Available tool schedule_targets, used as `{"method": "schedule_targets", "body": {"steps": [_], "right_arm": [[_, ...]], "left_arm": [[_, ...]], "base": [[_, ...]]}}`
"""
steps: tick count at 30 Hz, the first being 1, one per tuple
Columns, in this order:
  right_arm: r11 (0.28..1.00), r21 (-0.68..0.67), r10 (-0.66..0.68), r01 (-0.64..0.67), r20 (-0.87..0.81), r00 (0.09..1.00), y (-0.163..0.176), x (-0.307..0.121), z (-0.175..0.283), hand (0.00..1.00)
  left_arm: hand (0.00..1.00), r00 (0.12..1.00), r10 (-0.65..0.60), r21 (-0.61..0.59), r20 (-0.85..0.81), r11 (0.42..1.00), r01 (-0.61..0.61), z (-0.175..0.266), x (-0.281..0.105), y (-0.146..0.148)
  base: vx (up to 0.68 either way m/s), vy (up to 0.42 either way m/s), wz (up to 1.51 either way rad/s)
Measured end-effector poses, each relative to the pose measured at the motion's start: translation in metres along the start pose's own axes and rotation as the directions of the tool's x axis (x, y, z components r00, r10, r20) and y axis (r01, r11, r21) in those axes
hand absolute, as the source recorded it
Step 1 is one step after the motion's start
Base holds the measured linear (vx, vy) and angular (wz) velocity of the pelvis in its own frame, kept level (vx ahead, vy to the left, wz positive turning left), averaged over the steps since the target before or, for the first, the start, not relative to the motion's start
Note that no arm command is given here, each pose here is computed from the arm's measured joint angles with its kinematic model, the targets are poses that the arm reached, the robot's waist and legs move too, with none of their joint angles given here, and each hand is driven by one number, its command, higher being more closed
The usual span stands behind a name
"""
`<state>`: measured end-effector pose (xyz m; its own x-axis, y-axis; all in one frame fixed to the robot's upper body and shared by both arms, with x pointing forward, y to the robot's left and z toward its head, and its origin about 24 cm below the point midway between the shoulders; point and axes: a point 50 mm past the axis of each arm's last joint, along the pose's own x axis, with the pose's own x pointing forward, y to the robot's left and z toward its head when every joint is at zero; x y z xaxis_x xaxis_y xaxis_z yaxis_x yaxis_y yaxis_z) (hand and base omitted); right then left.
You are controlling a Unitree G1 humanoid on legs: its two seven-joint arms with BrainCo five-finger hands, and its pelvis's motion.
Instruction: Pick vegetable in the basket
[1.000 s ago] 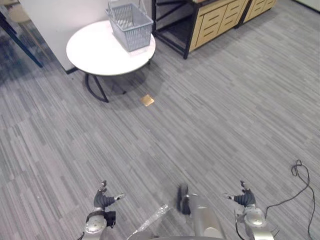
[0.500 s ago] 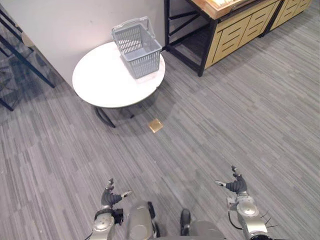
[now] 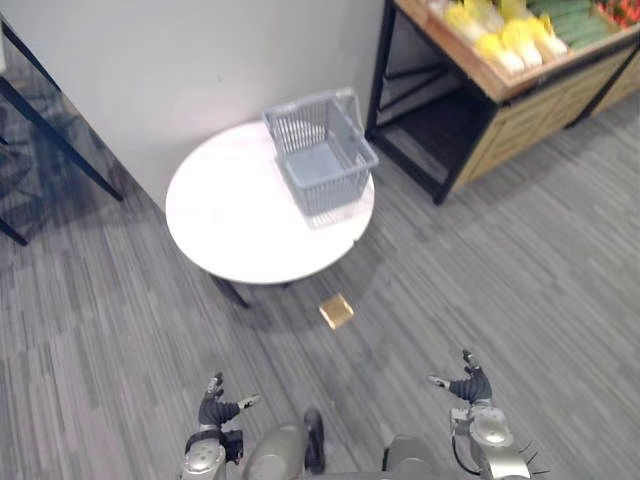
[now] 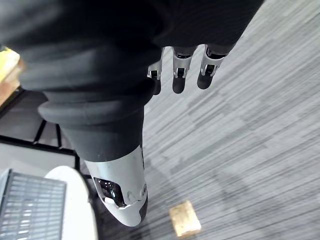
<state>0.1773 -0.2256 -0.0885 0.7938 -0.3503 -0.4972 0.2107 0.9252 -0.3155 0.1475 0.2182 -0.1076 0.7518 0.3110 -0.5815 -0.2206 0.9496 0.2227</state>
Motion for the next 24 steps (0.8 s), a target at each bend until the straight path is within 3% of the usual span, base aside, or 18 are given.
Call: {"method": "schedule_targets", "body": {"steps": [7,17,24], "right_arm": [[1.0,-0.023,-0.021,0.02,-0.063,0.998,-0.011,-0.011,-0.02,0.0],[0.997,0.071,-0.017,-0.002,0.264,0.964,0.002,-0.019,0.051,0.0],[0.997,-0.061,-0.021,0.051,0.415,0.91,0.001,-0.027,0.08,0.0]], "left_arm": [[0.0,0.998,0.0,0.008,-0.07,1.0,0.001,-0.018,-0.005,-0.001],[0.0,0.998,-0.037,-0.032,-0.051,0.999,0.035,-0.017,-0.013,-0.014],[0.0,0.994,-0.052,0.018,-0.092,0.998,0.054,-0.028,-0.015,-0.018]], "base": [[0.55,-0.208,0.72],[0.36,-0.124,0.06],[0.17,0.146,-0.18]]}}
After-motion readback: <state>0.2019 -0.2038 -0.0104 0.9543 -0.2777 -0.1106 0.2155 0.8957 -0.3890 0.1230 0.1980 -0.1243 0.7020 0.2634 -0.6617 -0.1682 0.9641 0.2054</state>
